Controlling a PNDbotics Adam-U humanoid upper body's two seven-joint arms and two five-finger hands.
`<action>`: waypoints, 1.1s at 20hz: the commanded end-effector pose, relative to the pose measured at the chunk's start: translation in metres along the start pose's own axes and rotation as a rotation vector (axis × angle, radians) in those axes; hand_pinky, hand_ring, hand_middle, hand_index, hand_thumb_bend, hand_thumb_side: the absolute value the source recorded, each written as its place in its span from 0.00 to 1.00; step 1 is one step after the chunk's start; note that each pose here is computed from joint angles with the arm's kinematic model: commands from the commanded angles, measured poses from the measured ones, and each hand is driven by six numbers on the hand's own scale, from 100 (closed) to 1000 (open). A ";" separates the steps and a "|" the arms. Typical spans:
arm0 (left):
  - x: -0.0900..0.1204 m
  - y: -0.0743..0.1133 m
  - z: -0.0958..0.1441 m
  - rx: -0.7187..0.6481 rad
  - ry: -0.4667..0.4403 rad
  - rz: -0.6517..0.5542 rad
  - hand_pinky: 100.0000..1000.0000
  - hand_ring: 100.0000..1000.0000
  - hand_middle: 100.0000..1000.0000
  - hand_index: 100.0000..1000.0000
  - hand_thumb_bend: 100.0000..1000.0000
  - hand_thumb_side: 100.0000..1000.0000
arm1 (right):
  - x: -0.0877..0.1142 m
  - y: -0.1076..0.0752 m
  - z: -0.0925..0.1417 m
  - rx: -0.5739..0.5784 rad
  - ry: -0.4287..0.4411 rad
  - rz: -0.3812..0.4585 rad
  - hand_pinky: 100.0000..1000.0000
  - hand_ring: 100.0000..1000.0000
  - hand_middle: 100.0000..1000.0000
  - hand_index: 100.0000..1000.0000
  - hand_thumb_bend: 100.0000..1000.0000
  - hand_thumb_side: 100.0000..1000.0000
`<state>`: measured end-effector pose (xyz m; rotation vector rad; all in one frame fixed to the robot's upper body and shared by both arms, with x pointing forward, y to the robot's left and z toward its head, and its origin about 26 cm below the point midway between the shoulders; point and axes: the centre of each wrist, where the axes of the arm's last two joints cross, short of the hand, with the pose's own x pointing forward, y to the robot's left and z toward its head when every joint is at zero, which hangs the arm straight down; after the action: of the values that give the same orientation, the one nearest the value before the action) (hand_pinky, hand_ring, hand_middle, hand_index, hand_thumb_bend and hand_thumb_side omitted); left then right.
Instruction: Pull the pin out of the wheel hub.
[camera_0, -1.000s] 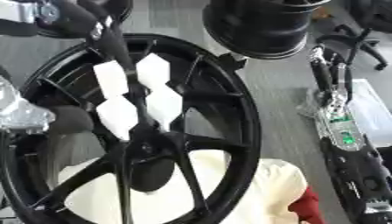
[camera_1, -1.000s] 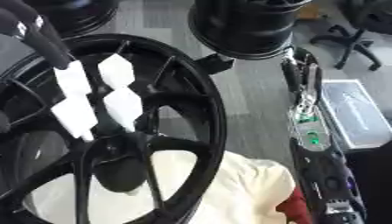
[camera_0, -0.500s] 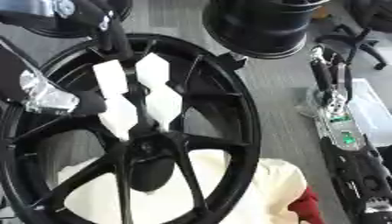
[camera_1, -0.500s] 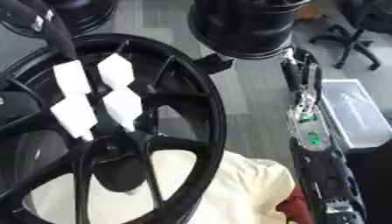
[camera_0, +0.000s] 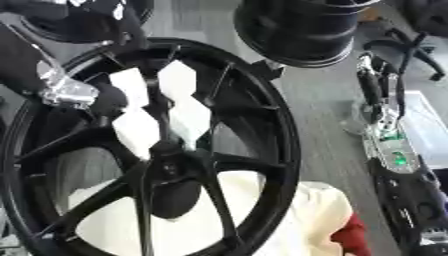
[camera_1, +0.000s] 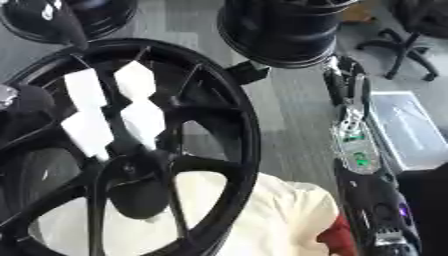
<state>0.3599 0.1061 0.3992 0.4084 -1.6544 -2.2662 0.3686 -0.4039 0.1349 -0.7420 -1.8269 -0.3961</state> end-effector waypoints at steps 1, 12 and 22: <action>-0.002 0.011 0.003 0.023 0.035 -0.014 0.80 0.74 0.74 0.82 0.40 0.60 | 0.011 -0.007 -0.008 -0.011 -0.036 0.017 0.82 0.70 0.68 0.77 0.00 0.62; -0.019 0.008 -0.008 0.008 0.099 0.001 0.80 0.73 0.73 0.78 0.39 0.59 | 0.011 -0.005 -0.008 -0.008 -0.034 0.013 0.82 0.70 0.68 0.77 0.00 0.62; -0.028 0.002 -0.013 -0.009 0.141 0.010 0.79 0.72 0.73 0.77 0.38 0.59 | 0.010 -0.005 -0.008 -0.008 -0.030 0.014 0.82 0.70 0.68 0.77 0.00 0.62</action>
<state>0.3940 0.1040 0.3868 0.5062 -1.5481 -2.1864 0.3687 -0.4037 0.1349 -0.7427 -1.8206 -0.3970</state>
